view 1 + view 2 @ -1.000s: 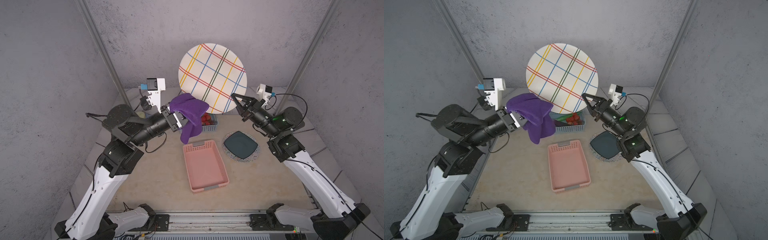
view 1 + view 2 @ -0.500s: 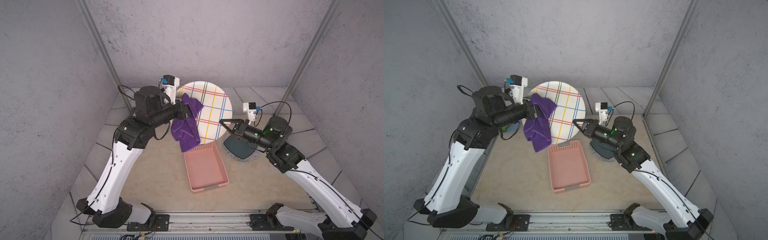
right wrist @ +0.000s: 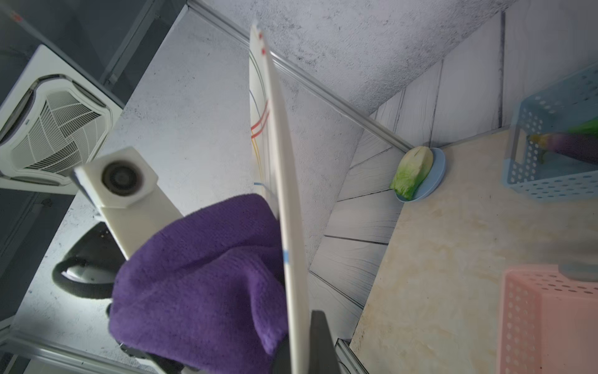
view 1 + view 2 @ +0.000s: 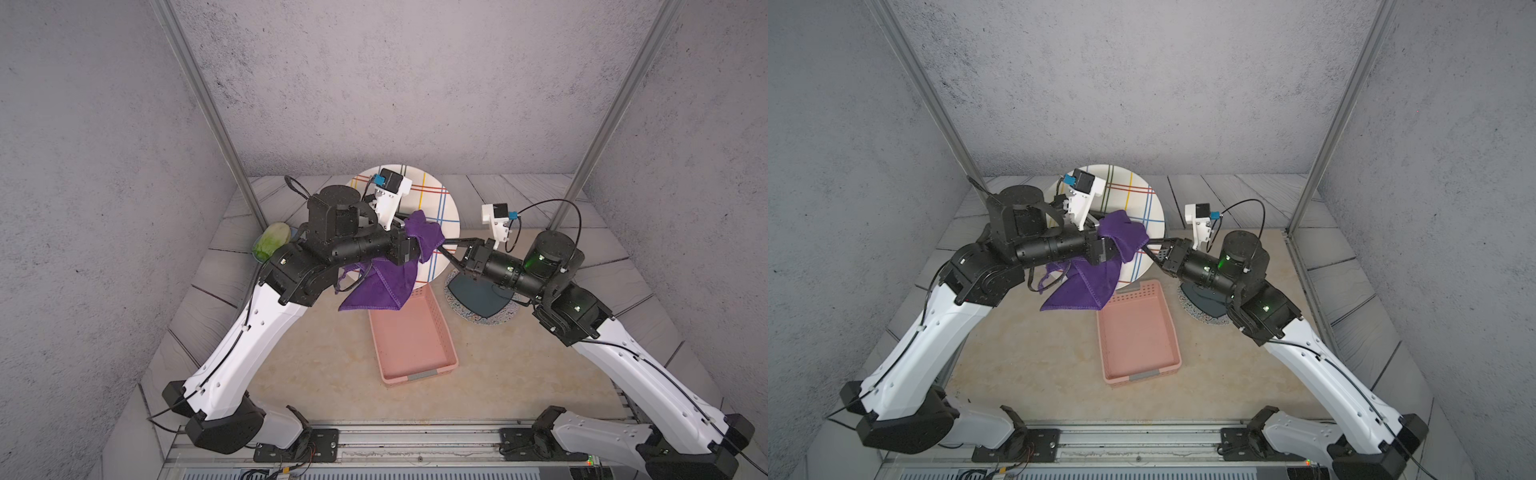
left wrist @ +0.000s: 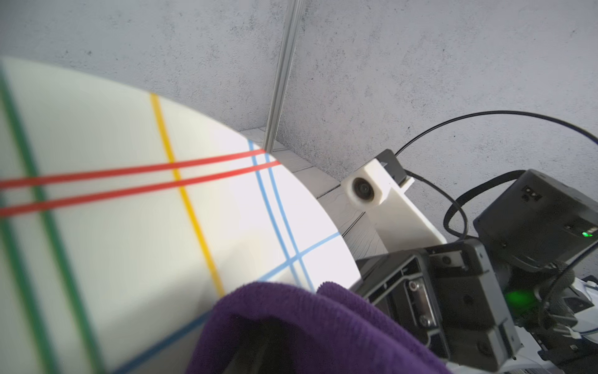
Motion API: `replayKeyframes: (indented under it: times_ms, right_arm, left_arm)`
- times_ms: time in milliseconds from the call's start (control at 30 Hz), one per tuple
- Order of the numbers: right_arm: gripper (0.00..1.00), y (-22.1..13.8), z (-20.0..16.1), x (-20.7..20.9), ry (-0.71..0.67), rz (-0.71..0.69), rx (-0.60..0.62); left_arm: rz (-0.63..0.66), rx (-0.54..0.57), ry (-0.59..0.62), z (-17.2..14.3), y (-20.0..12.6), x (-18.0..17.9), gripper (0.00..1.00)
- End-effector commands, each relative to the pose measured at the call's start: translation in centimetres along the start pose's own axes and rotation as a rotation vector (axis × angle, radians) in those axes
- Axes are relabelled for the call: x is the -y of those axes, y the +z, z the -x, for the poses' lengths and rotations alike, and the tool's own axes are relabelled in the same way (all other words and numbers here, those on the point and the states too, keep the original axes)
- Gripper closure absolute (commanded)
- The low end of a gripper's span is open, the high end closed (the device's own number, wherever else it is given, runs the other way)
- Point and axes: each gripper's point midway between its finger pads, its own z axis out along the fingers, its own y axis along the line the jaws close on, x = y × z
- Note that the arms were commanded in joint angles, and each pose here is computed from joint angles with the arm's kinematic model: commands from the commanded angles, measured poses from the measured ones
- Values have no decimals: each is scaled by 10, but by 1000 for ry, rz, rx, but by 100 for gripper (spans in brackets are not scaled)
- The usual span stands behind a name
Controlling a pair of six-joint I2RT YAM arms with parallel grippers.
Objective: Wipe the wet plate dry
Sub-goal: Wipe the plate with towel.
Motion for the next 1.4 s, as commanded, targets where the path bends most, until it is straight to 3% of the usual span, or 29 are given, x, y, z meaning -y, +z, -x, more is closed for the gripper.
replayKeyframes:
  times_ms: [0,100,200,300,367,533,700,900,1167,1367]
  right_arm:
    - [100,-33,25,-81,-100,249,121]
    - [100,-24,-1,-69,-48,268,20]
    - [100,-9,-21,-70,-25,297,-36]
    - [100,-4,-9,-80,-43,317,13]
    - [100,-8,9,-86,-55,307,85]
    - [100,-34,67,-68,29,295,266]
    - [100,-71,93,-56,60,313,375]
    - [100,-89,98,-82,108,508,410]
    - [100,-54,61,-112,96,545,200]
    - [100,-24,35,-113,117,558,129]
  left_arm:
    - [138,111,-94,30,-40,-36,100]
    - [193,67,-59,36,-39,-42,100]
    - [106,10,-4,30,-12,-11,100]
    - [47,12,-19,27,9,4,100]
    - [83,48,-36,36,9,-2,100]
    - [92,189,-91,83,-31,-1,100]
    - [-34,403,-183,128,-93,8,100]
    - [-163,386,-157,122,-101,25,100]
    - [-272,399,-238,124,-78,20,100]
    - [-420,398,-251,130,-68,51,100]
